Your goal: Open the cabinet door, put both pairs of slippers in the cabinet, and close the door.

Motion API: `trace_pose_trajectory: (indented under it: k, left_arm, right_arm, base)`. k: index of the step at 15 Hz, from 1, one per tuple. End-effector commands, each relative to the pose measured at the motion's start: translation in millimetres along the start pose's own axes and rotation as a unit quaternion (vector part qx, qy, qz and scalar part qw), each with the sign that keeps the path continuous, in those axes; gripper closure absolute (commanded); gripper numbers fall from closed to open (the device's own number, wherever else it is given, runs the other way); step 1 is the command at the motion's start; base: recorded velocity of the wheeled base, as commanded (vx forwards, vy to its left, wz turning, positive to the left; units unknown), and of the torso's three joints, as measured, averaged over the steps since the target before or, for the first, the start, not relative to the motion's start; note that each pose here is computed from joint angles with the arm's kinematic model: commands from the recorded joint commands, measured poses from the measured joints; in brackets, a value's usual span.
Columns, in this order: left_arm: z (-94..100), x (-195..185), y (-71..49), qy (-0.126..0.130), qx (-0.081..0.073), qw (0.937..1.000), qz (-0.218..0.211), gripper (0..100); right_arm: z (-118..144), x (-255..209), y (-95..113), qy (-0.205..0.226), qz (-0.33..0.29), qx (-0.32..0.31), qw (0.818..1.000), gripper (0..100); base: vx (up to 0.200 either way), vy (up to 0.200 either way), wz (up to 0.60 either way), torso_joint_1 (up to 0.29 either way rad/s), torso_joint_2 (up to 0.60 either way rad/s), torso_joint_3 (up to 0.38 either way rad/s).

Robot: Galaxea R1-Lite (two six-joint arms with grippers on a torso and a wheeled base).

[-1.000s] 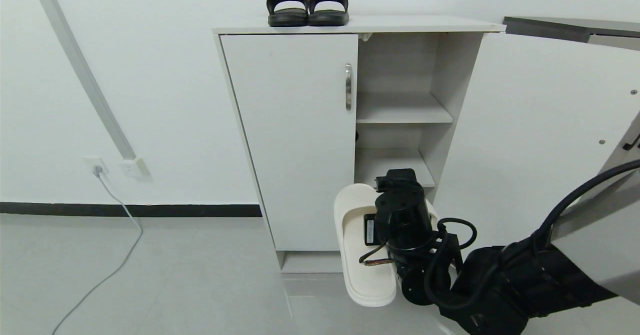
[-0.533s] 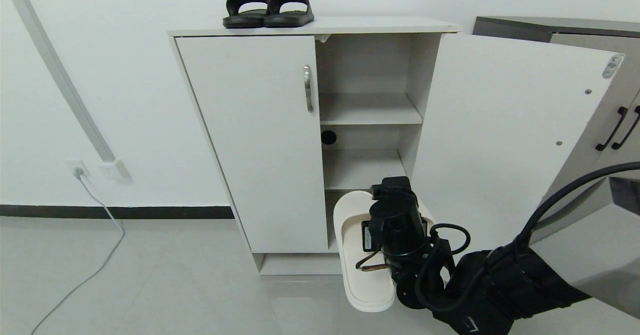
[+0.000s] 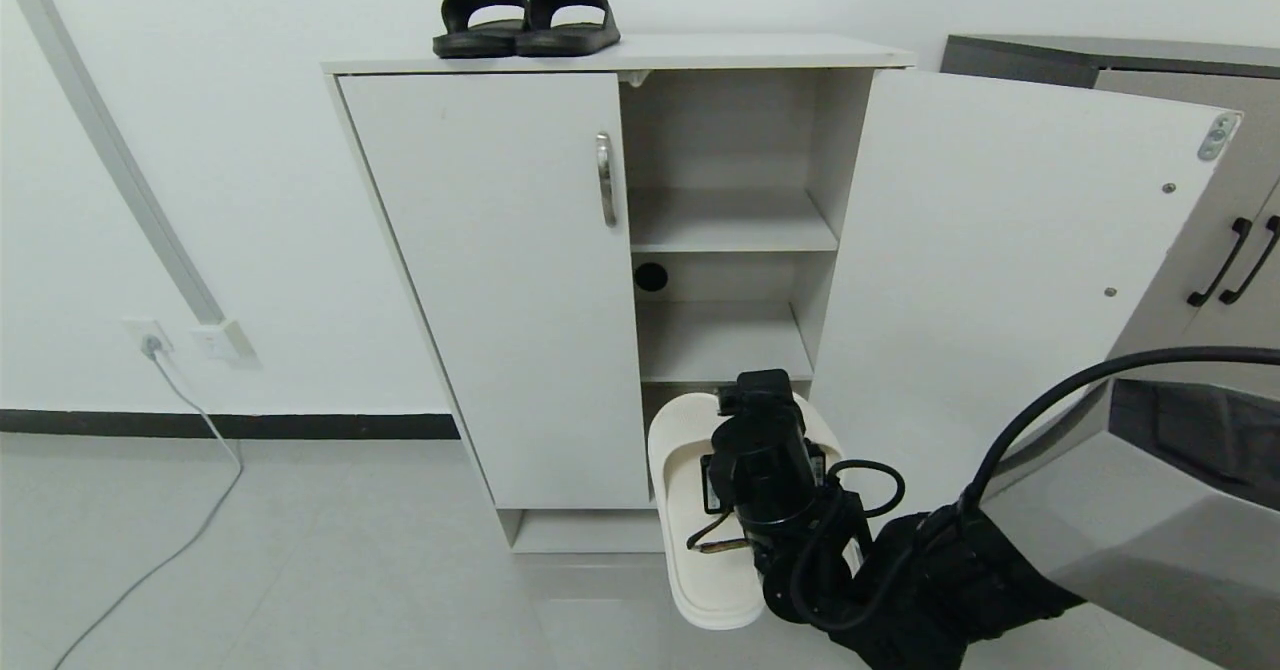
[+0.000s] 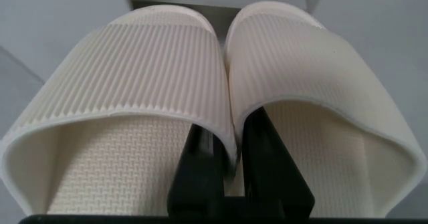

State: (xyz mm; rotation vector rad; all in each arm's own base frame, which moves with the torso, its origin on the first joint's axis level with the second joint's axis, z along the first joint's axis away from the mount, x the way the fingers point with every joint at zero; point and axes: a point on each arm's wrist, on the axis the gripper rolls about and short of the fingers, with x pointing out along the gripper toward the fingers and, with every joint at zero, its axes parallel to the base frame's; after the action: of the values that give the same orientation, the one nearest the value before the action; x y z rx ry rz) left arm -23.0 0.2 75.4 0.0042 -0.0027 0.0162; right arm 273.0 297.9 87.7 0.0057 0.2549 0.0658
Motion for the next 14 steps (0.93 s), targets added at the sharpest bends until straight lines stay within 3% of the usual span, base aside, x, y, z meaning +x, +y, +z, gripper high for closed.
trace_pose_trajectory:
  k: [1, 7, 11, 14]
  left_arm:
    - [0.1, 0.2, 0.0, 0.001, 0.000, 1.0000, 0.000, 100]
    - [-0.1, 0.2, -0.1, 0.002, 0.001, 1.0000, -0.001, 100]
    - [-0.1, 0.2, 0.0, 0.002, 0.002, 1.0000, -0.002, 100]
    - [-0.1, 0.2, -0.1, 0.002, 0.002, 1.0000, -0.001, 100]
  right_arm:
    - [-7.5, 6.2, 2.7, 0.004, -0.002, -0.004, 1.000, 100]
    - [-14.3, 16.1, 10.2, 0.008, 0.007, -0.005, 1.000, 100]
    - [-4.1, 24.3, 21.1, -0.008, 0.011, 0.002, 1.000, 100]
    - [-11.5, 27.6, 22.4, -0.002, 0.010, -0.007, 1.000, 100]
  base:
    - [0.000, 0.000, 0.00, 0.000, 0.00, 0.000]
    - [0.000, 0.000, 0.00, 0.000, 0.00, 0.000]
    - [0.000, 0.000, 0.00, 0.000, 0.00, 0.000]
    - [0.000, 0.000, 0.00, 0.001, 0.01, -0.159]
